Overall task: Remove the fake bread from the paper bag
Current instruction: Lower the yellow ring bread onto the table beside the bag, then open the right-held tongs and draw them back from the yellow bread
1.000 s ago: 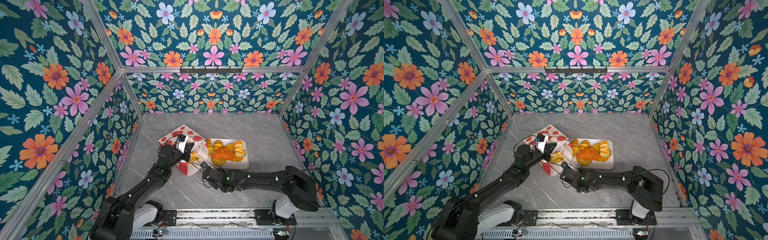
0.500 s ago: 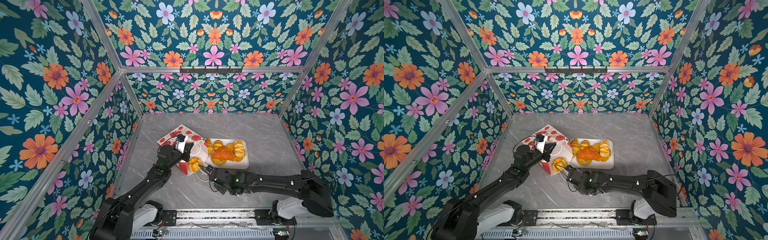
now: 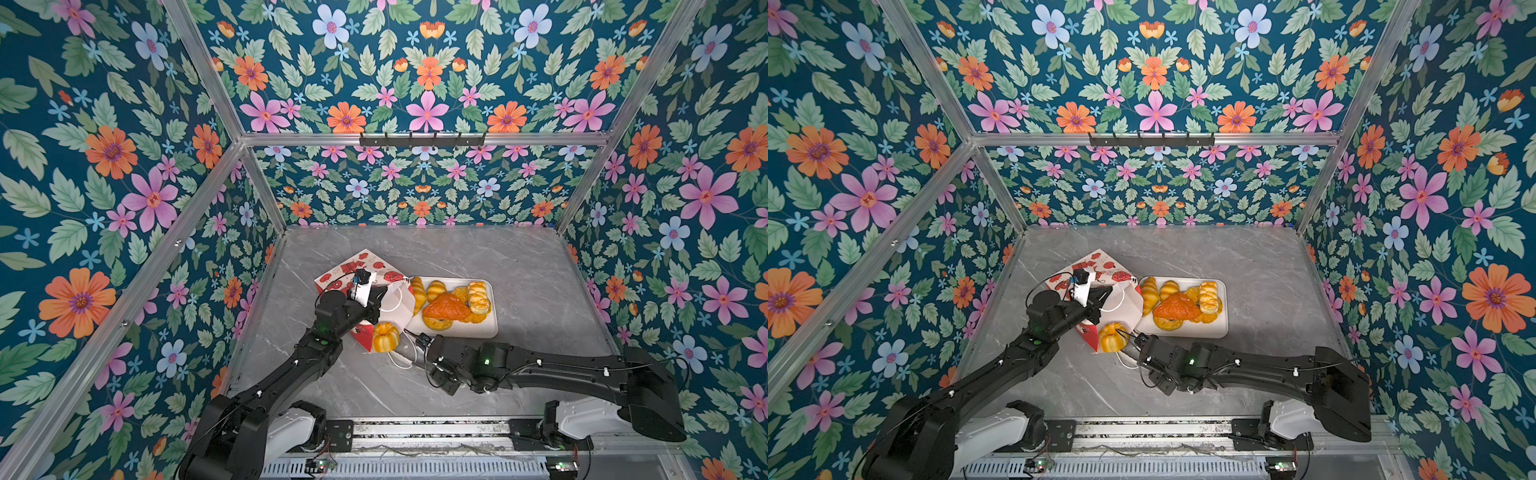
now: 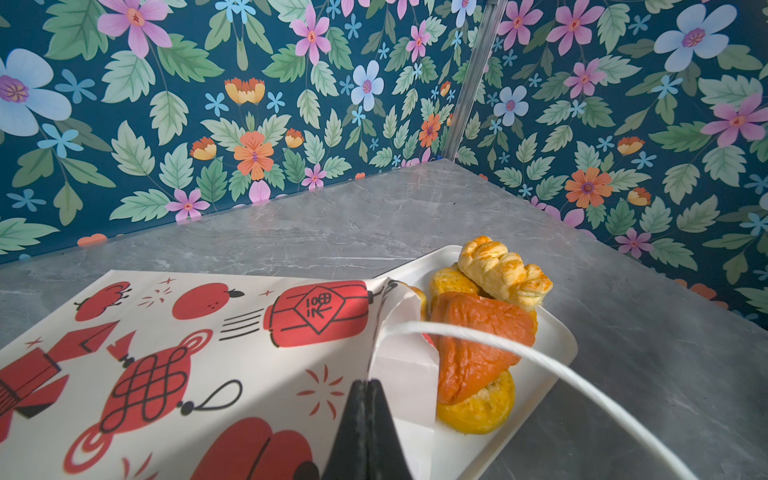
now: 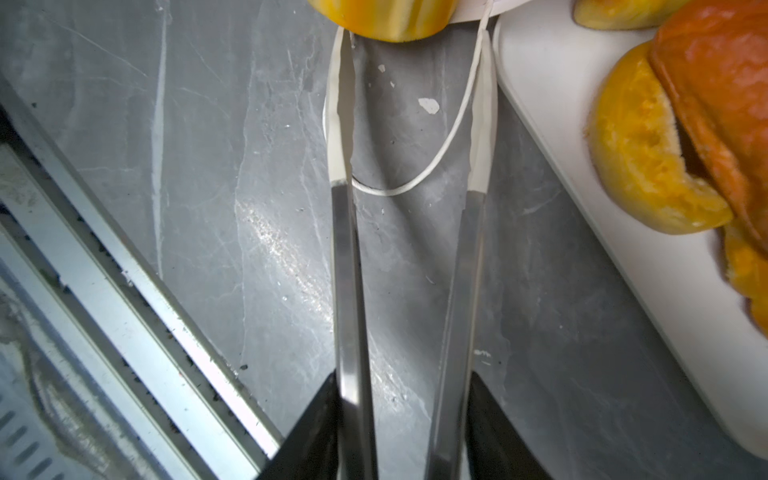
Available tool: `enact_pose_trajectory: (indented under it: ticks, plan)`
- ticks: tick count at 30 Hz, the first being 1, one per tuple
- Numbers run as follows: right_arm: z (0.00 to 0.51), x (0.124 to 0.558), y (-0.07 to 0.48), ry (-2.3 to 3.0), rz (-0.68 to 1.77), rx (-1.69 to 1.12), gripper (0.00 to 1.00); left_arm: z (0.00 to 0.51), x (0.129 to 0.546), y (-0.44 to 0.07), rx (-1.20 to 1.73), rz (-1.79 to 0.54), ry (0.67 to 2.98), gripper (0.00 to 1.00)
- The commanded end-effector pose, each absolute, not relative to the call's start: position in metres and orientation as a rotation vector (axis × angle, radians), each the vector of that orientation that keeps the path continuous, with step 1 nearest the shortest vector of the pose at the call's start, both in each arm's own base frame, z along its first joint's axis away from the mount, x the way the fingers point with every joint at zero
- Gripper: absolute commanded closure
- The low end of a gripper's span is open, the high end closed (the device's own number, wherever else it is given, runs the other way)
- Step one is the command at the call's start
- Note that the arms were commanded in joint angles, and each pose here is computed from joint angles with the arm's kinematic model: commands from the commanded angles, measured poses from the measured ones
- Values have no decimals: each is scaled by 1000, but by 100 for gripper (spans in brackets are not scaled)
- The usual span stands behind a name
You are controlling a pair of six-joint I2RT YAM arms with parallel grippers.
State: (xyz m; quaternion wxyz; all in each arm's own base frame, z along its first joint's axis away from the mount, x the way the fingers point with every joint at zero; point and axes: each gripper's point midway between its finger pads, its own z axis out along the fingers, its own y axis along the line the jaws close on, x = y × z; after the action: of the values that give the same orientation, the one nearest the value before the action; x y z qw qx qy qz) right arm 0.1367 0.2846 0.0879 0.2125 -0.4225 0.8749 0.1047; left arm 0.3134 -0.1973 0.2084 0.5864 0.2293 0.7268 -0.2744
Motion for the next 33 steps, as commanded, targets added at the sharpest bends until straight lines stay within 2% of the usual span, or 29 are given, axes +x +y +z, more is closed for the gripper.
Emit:
enact_pose_trajectory:
  ticks: [1, 16, 33]
  plan:
    - [92, 124, 285, 2445, 379, -1204, 54, 217, 314, -197, 529, -643, 1657, 97]
    - [112, 123, 303, 2369, 520, -1199, 51, 221, 313, -199, 531, -654, 1648, 96]
    - [126, 127, 272, 2368, 441, -1100, 51, 217, 314, -199, 528, -657, 1657, 96]
